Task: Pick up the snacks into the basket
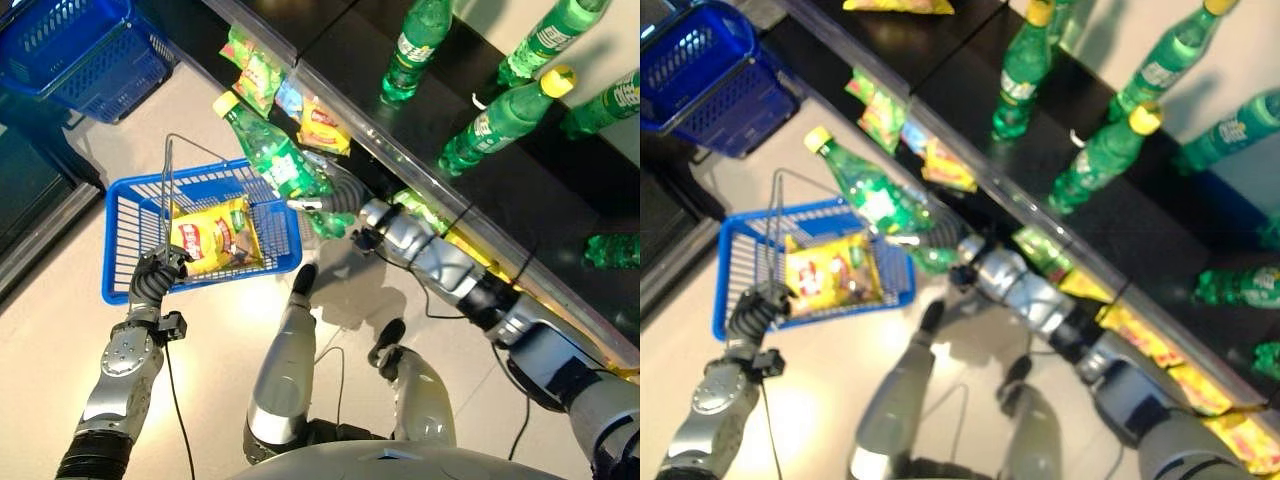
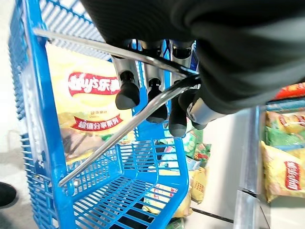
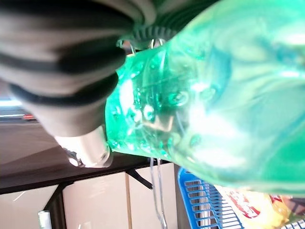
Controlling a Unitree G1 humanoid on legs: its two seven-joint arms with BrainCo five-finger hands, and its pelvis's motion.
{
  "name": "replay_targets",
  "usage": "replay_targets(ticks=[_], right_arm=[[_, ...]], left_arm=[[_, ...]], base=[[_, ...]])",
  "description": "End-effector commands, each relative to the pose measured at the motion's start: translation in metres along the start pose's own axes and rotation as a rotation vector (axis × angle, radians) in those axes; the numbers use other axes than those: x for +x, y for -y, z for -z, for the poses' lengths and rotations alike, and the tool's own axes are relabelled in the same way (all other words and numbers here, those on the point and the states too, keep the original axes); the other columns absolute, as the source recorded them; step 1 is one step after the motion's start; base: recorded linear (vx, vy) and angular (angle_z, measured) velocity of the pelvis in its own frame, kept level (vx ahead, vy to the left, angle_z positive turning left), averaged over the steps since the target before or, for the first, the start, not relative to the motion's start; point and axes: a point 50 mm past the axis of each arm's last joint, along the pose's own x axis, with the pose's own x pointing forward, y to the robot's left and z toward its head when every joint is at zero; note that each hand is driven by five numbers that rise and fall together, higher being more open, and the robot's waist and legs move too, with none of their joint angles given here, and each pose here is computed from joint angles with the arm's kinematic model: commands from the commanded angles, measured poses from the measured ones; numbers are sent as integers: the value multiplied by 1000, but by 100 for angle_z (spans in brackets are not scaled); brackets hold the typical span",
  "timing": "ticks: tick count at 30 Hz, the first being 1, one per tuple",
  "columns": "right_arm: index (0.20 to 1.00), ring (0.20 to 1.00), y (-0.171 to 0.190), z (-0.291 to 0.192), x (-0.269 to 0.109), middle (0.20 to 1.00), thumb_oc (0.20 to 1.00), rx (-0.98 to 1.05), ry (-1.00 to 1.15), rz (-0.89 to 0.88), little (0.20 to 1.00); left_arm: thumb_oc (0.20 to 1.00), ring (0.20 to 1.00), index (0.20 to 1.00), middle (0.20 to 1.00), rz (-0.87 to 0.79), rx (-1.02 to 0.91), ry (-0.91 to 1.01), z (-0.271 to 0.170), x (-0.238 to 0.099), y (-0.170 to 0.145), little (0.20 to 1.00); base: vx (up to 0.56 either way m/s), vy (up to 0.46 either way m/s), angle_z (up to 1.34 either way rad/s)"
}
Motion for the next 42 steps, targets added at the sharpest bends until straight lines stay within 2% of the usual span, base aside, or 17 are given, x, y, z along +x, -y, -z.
replay_targets(ticks=[1,8,17,24,28,31,42], right_arm=[[200,200,-29,-56,22,200,200,91,235,-78,200],[200,200,-37,-35,40,200,200,135,113,-10,200],[200,200,-52,-19,55,200,200,185,-2,-11,200],[200,200,-45,-4,59,200,200,248,-90,62,200],[200,200,-45,-2,62,200,200,197,-115,56,200],[200,200,-49,-8,66,200,200,85,-106,11,200],[200,200,-36,-24,86,200,200,-154,-120,24,200]], left_arm=[[200,200,200,200,51,34,360,-73,1,4,200],[200,200,200,200,59,-17,437,-89,2,12,200],[200,200,200,200,93,-52,512,-106,2,22,200],[200,200,200,200,104,-76,563,-118,3,27,200],[200,200,200,200,120,-68,603,-127,3,30,200],[200,200,200,200,155,-38,641,-135,3,34,200],[200,200,200,200,429,73,734,-164,-3,56,200]], base=[[16,-26,7],[17,-18,7],[7,-5,3],[17,-9,7],[10,-7,6],[11,-12,6],[21,-4,8]])
